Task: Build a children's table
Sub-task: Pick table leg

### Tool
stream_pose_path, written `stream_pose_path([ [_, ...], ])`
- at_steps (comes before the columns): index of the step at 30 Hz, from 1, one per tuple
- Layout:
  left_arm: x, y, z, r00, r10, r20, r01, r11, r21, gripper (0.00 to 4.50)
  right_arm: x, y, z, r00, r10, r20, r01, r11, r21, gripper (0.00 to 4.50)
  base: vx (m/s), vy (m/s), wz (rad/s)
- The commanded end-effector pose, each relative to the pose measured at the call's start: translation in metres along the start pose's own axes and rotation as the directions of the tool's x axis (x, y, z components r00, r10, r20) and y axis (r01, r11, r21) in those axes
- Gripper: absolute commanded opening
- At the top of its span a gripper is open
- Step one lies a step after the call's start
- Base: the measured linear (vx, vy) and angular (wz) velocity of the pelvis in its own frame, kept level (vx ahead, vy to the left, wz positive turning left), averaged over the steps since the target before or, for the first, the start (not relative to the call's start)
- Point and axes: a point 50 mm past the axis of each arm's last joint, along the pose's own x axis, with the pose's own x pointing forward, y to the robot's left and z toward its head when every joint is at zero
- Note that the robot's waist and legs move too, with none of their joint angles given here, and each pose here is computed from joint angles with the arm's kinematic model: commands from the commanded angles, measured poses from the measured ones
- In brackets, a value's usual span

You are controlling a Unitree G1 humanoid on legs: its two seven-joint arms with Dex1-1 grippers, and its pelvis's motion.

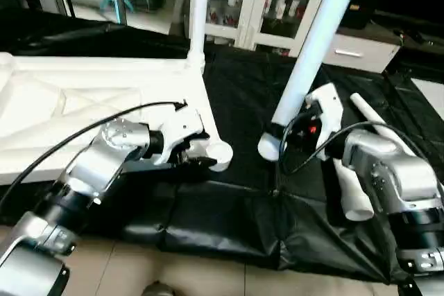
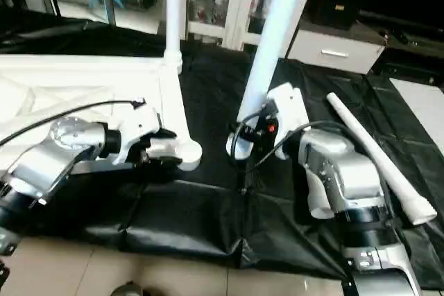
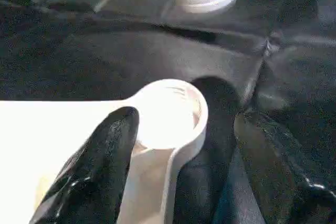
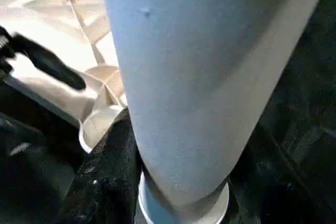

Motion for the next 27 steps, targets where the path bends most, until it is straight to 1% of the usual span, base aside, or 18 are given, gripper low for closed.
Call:
stream_pose_path([
  [1,0.002,0.001,0.001,0.999,-0.029,-0.031,0.03,0.998,0.049,2.94,-0.006,-0.002,0.003,1.0,-0.021,0.021,0.021,1.0,0.003,1.88,0.0,0.0,0.0],
  [2,0.002,0.004,-0.004,0.998,-0.021,-0.06,0.025,0.998,0.055,2.91,-0.007,-0.001,0.003,1.0,-0.019,0.02,0.019,1.0,0.004,1.88,0.0,0.0,0.0],
  [3,0.002,0.005,-0.006,0.997,-0.017,-0.073,0.021,0.998,0.058,2.81,-0.007,-0.001,0.002,1.0,-0.018,0.019,0.018,1.0,0.005,1.88,0.0,0.0,0.0],
  [4,0.002,0.01,-0.012,0.996,0.004,-0.094,0.001,0.999,0.054,2.66,-0.007,0.001,0.001,1.0,-0.015,0.014,0.015,1.0,0.007,1.88,0.0,0.0,0.0],
  [6,0.0,0.013,-0.02,0.991,0.001,-0.132,0.006,0.999,0.051,2.58,-0.008,0.004,0.0,1.0,-0.004,0.007,0.004,1.0,0.011,1.88,0.0,0.0,0.0],
  [7,-0.002,0.015,-0.024,0.99,-0.003,-0.141,0.008,0.999,0.038,2.45,-0.009,0.006,-0.001,1.0,0.007,0.002,-0.007,1.0,0.01,1.88,0.0,0.0,0.0],
  [8,-0.002,0.015,-0.025,0.99,-0.005,-0.142,0.01,0.999,0.035,2.45,-0.01,0.006,-0.001,1.0,0.01,0.0,-0.01,1.0,0.01,1.88,0.0,0.0,0.0],
  [11,-0.006,0.017,-0.032,0.989,-0.009,-0.149,0.011,1.0,0.014,2.15,-0.013,0.008,-0.003,1.0,0.02,-0.008,-0.02,1.0,0.012,1.88,0.0,0.0,0.0],
  [14,-0.007,0.018,-0.035,0.989,-0.014,-0.148,0.013,1.0,-0.009,2.07,-0.013,0.009,-0.003,1.0,0.026,-0.011,-0.026,1.0,0.013,1.88,0.0,0.0,0.0],
  [15,-0.009,0.019,-0.038,0.987,-0.018,-0.158,0.015,1.0,-0.016,2.0,-0.013,0.009,-0.003,1.0,0.029,-0.012,-0.029,0.999,0.014,1.88,0.0,0.0,0.0],
  [16,-0.01,0.019,-0.041,0.986,-0.022,-0.165,0.018,1.0,-0.024,1.78,-0.013,0.01,-0.003,0.999,0.033,-0.013,-0.033,0.999,0.015,1.88,0.0,0.0,0.0],
  [20,-0.014,0.018,-0.044,0.985,-0.032,-0.169,0.027,0.999,-0.033,1.61,-0.013,0.01,-0.004,0.999,0.036,-0.015,-0.036,0.999,0.016,1.88,0.0,0.0,0.0],
  [22,-0.016,0.019,-0.047,0.984,-0.03,-0.173,0.025,0.999,-0.034,1.34,-0.012,0.01,-0.004,0.999,0.041,-0.017,-0.04,0.999,0.019,1.88,0.0,0.0,0.0],
  [25,-0.018,0.018,-0.048,0.984,-0.032,-0.174,0.026,0.999,-0.036,1.15,-0.012,0.011,-0.004,0.999,0.047,-0.02,-0.046,0.999,0.019,1.88,0.0,0.0,0.0],
  [26,-0.018,0.018,-0.05,0.984,-0.036,-0.174,0.03,0.999,-0.036,0.9,-0.011,0.012,-0.004,0.998,0.052,-0.021,-0.052,0.998,0.02,1.88,0.0,0.0,0.0],
  [27,-0.018,0.017,-0.05,0.984,-0.038,-0.177,0.032,0.999,-0.036,0.84,-0.011,0.012,-0.004,0.998,0.054,-0.022,-0.054,0.998,0.019,1.88,0.0,0.0,0.0],
])
